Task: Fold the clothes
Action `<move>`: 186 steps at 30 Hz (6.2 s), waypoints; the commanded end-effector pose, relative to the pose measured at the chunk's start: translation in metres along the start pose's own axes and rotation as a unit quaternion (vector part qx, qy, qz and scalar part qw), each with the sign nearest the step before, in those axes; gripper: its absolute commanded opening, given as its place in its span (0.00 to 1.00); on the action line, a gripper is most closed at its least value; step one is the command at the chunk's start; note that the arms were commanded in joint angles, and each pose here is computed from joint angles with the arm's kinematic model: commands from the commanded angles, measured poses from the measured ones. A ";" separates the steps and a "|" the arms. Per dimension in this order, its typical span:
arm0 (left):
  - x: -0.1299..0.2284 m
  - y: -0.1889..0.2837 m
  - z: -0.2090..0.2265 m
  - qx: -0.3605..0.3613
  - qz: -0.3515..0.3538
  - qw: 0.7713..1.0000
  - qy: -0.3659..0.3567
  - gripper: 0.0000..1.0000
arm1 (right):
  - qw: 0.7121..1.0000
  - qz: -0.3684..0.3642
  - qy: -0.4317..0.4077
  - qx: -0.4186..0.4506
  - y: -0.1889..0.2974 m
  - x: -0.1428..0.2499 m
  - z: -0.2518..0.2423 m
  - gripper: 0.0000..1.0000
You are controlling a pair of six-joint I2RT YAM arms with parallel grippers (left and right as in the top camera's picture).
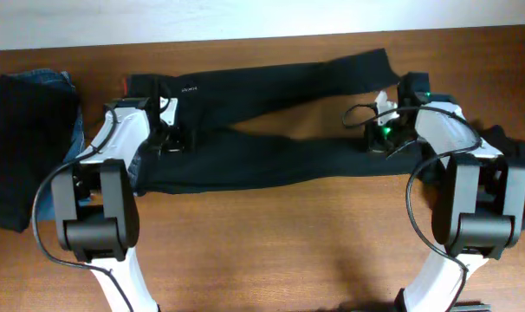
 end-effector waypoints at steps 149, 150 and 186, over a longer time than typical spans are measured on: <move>-0.105 0.028 0.053 -0.020 -0.132 0.991 0.005 0.99 | 0.991 -0.110 -0.081 0.013 0.040 -0.154 -0.100 0.70; -0.108 0.029 0.053 -0.021 -0.138 0.990 0.002 0.99 | 0.991 -0.109 -0.082 0.013 0.045 -0.154 -0.098 0.70; -0.032 0.237 -0.139 0.035 -0.056 0.865 -0.497 0.99 | 0.936 0.020 0.350 -0.028 0.211 0.076 0.110 0.94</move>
Point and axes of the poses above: each gripper's point midway between its finger pads, its own y axis back along the fingers, its own z axis along the line the jaws close on, x = y × z, the point moved 7 cm from there along y, back along the fingers, and after that the axes turned 7 degrees about -y, right-handed, at the moved point
